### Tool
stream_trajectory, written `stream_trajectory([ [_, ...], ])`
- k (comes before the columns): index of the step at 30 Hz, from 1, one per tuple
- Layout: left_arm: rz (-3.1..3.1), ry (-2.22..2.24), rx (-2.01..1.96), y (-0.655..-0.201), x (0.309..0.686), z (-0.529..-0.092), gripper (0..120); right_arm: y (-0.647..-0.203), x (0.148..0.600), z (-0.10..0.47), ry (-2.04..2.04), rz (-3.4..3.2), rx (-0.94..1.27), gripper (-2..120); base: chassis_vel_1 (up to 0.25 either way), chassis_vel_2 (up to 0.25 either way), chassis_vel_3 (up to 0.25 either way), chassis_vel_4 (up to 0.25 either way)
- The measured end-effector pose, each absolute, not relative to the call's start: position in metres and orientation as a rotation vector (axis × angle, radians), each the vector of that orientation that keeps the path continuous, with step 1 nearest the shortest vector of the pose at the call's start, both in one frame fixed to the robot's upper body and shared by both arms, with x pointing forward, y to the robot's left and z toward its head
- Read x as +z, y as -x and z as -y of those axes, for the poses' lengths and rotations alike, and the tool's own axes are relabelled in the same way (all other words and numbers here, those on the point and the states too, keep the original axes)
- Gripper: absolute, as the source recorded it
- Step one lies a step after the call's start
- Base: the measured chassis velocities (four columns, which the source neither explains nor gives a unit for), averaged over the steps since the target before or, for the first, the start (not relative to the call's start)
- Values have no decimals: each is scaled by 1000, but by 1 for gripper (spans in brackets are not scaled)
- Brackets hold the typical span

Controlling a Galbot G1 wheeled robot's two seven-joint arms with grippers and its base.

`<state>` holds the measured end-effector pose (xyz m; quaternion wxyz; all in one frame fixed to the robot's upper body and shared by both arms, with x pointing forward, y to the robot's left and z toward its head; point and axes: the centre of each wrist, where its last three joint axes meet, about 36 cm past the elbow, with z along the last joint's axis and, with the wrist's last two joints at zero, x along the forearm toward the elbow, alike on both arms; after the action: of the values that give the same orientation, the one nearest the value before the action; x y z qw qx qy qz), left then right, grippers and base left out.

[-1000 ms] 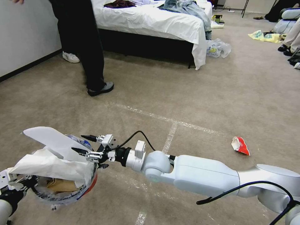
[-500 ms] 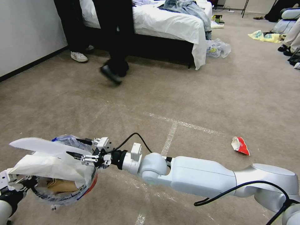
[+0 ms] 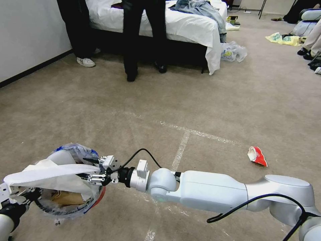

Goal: Pick up the trash bin and place the garbage on the floor into it.

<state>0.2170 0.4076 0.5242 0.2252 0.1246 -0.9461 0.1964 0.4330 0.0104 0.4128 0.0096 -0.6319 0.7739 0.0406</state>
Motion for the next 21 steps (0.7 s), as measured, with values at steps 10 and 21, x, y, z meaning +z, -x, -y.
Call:
stream_trajectory([
  [10, 2606, -344, 549, -218, 522, -408, 1, -442, 412, -17, 1950, -2423, 135, 57, 0, 0, 0, 0],
  [21, 2602, -350, 548, -221, 519, -412, 1, -445, 413, -21, 1947, -2425, 147, 40, 0, 0, 0, 0],
])
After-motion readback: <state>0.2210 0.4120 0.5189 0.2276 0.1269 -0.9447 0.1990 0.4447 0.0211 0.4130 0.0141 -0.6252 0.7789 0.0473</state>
